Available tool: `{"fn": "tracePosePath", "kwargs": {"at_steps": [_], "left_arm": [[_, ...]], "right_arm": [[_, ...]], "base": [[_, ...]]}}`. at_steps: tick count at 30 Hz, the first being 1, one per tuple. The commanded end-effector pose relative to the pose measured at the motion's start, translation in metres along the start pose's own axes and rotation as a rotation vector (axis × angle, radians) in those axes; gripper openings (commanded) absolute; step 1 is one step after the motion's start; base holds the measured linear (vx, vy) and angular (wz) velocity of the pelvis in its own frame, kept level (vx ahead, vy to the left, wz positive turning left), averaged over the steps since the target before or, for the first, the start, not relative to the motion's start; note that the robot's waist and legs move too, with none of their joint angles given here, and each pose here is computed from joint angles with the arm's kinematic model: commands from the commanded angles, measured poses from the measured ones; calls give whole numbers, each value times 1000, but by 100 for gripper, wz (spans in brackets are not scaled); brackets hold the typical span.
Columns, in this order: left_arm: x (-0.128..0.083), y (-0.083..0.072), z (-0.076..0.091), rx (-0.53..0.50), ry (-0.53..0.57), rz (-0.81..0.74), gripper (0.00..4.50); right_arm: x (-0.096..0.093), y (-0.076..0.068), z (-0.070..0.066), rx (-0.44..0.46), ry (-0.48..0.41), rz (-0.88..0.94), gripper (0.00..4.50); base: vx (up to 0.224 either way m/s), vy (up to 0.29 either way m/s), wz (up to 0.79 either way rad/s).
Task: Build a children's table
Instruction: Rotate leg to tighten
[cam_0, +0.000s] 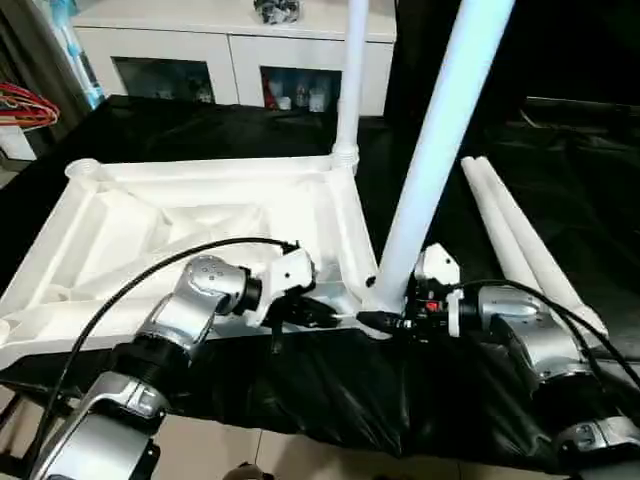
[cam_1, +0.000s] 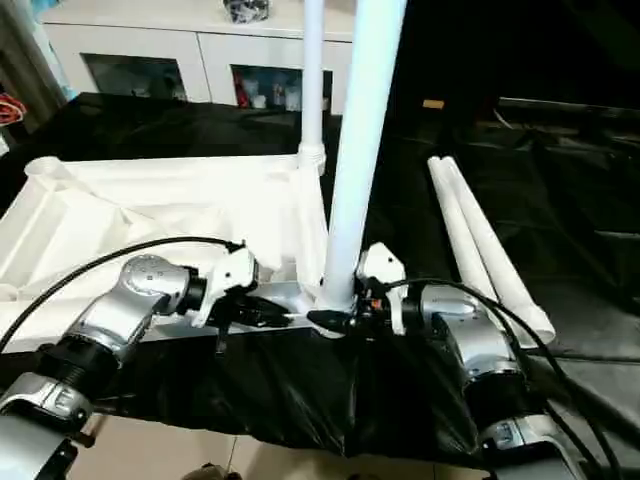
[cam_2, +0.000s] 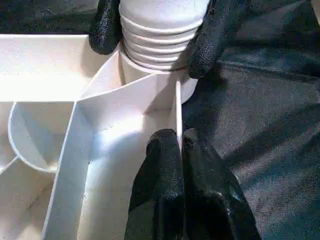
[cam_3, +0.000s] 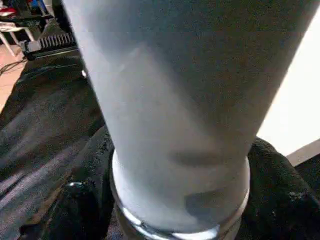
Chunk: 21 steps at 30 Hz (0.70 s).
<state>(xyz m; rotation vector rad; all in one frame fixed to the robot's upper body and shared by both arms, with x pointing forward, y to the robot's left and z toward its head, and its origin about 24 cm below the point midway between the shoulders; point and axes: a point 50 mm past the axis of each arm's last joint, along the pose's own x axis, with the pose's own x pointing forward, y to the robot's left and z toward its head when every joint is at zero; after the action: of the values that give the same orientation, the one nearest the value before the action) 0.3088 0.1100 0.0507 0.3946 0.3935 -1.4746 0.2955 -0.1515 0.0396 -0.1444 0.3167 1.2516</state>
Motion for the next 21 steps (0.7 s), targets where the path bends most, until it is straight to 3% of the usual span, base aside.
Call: {"fn": "tracePosePath", "kwargs": {"at_steps": [1,5,10,13,16,17,21], "left_arm": [[2,1,14,45,-59,2,0],[7,5,17,30,-75,56,0],[22,21,26,-9,-83,253,0],[30,27,31,-35,-77,346,0],[34,31,35,-55,-81,413,0],[40,37,41,-88,-98,496,0],[44,35,45,-84,-113,476,0]], "right_arm": [[7,8,-5,28,9,57,284],[12,0,-7,78,6,-58,280],[31,-22,-12,175,-6,-439,279],[42,-25,-14,219,-13,-542,278],[48,-27,-13,241,-22,-592,278],[58,-27,-10,262,-35,-635,278],[65,-27,-5,254,-56,-621,278]], "base": [[0,0,0],[0,0,0],[0,0,0],[0,0,0],[0,0,0],[0,0,0],[0,0,0]]}}
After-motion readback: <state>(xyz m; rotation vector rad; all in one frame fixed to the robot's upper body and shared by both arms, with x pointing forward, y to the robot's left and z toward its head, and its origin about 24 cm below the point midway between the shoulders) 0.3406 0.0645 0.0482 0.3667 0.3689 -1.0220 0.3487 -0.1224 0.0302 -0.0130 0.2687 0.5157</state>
